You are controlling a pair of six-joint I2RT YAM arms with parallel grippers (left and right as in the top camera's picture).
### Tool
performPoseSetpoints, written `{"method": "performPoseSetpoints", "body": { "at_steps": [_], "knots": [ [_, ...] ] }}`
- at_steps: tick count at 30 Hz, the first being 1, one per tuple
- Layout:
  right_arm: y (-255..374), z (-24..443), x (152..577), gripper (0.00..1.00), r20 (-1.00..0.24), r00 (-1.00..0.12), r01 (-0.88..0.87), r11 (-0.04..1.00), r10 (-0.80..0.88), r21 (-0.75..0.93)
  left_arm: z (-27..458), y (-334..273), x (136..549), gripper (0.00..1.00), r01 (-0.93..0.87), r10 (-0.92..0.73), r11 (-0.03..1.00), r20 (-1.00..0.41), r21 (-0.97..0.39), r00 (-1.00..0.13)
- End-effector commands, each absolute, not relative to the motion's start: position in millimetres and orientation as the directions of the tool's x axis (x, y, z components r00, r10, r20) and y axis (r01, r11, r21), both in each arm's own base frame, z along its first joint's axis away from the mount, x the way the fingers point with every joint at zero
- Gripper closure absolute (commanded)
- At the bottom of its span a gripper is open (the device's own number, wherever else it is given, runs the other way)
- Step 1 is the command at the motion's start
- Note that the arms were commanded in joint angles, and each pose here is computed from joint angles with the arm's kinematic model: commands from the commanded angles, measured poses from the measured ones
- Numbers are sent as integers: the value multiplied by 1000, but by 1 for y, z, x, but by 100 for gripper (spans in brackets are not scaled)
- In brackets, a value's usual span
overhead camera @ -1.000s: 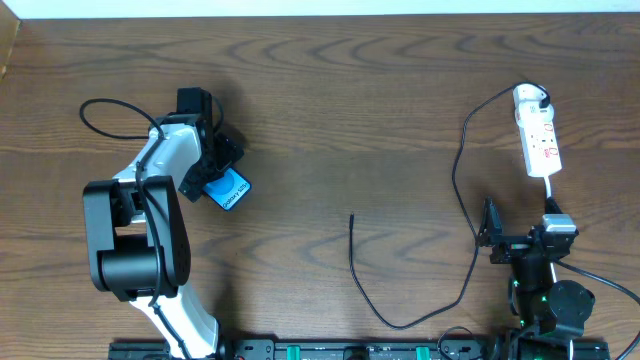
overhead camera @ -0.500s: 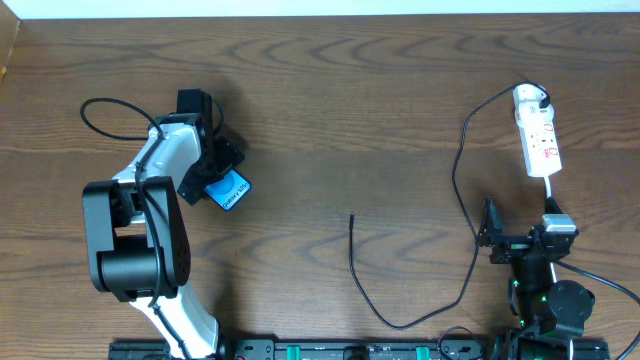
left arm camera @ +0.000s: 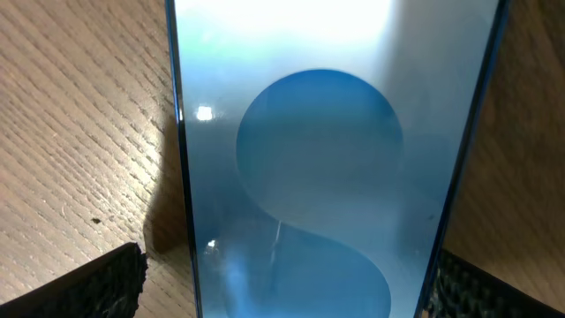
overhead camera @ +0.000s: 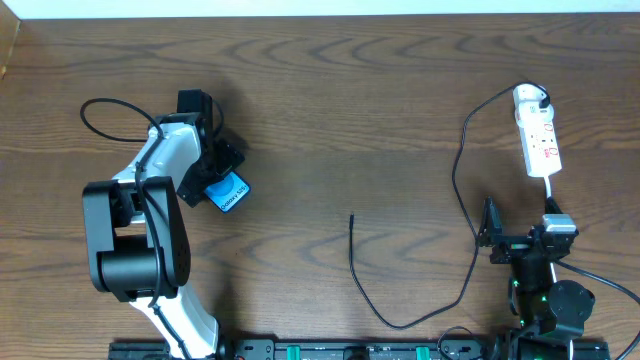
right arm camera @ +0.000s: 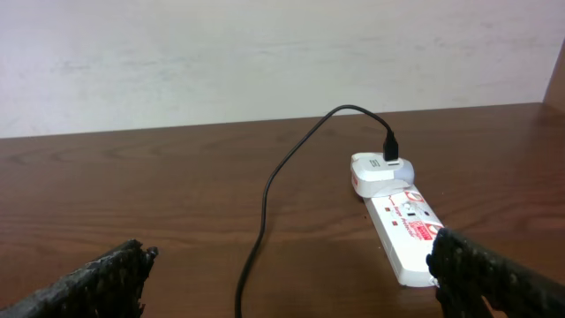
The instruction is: Plug charger to phone and switch on socket
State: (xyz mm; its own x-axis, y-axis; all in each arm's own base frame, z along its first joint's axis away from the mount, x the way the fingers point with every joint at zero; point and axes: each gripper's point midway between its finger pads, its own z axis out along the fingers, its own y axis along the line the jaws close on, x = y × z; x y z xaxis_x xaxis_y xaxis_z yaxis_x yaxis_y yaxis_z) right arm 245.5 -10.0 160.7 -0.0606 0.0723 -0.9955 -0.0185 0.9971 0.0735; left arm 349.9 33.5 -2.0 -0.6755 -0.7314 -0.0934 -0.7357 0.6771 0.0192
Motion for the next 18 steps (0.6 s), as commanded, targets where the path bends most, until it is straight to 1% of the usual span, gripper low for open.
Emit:
{"method": "performPoseSetpoints", "body": {
  "at_steps": [1,18],
  "knots": [
    [-9,160,245,1,-995,-61,-20,996,84,86,-13,39,339,2,-750,-746,658,-77,70,-661],
    [-9,160,245,1,-995,-61,-20,996,85,86,-14,36,341,2,-750,-747,659,-74,51,-661]
  ]
}}
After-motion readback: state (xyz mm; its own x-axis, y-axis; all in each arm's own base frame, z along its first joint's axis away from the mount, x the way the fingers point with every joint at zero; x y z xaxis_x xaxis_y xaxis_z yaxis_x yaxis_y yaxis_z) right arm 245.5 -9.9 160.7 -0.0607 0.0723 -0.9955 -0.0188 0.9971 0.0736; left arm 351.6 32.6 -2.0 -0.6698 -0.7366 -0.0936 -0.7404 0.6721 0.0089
